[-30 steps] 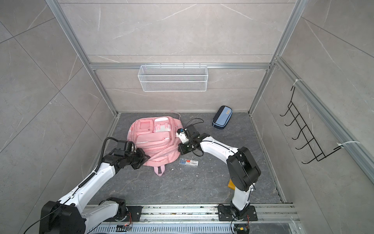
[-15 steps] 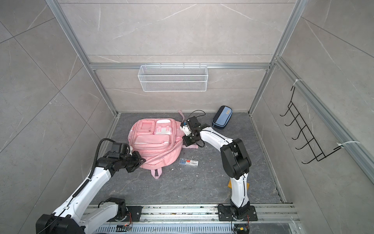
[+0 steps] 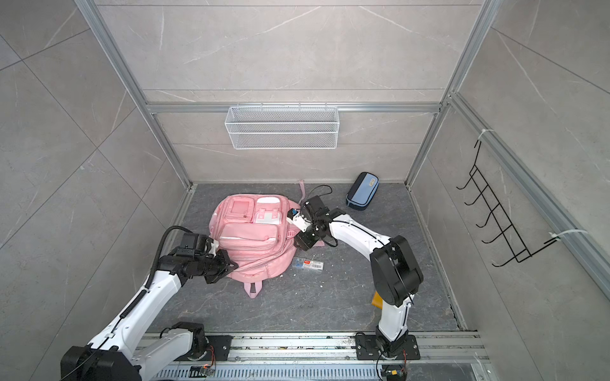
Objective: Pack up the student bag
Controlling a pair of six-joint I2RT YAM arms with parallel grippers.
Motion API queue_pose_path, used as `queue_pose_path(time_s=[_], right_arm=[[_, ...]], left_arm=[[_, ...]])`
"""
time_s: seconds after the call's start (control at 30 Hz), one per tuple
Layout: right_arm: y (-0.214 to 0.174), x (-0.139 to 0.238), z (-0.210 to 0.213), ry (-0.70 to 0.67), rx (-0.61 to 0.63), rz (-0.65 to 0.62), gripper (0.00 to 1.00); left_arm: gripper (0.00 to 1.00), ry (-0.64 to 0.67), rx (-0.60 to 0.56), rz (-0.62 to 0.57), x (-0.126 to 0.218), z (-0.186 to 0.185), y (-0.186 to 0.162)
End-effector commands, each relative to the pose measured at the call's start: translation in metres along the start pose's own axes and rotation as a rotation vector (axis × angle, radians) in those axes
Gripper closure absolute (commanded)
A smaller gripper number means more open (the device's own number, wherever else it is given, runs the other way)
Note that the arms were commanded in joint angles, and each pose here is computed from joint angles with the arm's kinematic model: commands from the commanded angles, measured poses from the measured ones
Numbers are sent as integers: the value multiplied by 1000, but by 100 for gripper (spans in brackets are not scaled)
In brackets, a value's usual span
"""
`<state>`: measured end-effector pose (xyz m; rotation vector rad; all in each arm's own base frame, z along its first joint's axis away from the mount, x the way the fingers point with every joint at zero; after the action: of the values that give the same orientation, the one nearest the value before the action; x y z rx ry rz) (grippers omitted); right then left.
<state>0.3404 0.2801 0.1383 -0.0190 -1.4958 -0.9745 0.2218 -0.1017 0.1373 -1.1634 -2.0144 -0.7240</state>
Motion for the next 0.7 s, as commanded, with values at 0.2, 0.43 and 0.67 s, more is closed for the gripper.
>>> queue_pose_path(time_s=[0.2, 0.43, 0.67], right_arm=[[45, 8, 12, 21, 141, -67, 38], [27, -22, 15, 163, 239, 45, 41], [26, -40, 4, 165, 276, 85, 42]], left_arm=[[38, 60, -135, -14, 27, -4, -3], [37, 59, -180, -19, 39, -20, 8], [37, -39, -122, -12, 34, -37, 12]])
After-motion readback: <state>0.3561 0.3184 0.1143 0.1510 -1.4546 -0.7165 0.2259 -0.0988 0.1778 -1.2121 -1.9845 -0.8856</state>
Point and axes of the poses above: each gripper's point midway between its finger pads, its own x axis back along the fingers, its own z axis along the line the jaws close on, y = z × x, the point moved 2 cm from there along x, back along the fingers, and after that the axes turned 2 degrees about -x, right-handed, at the moved point
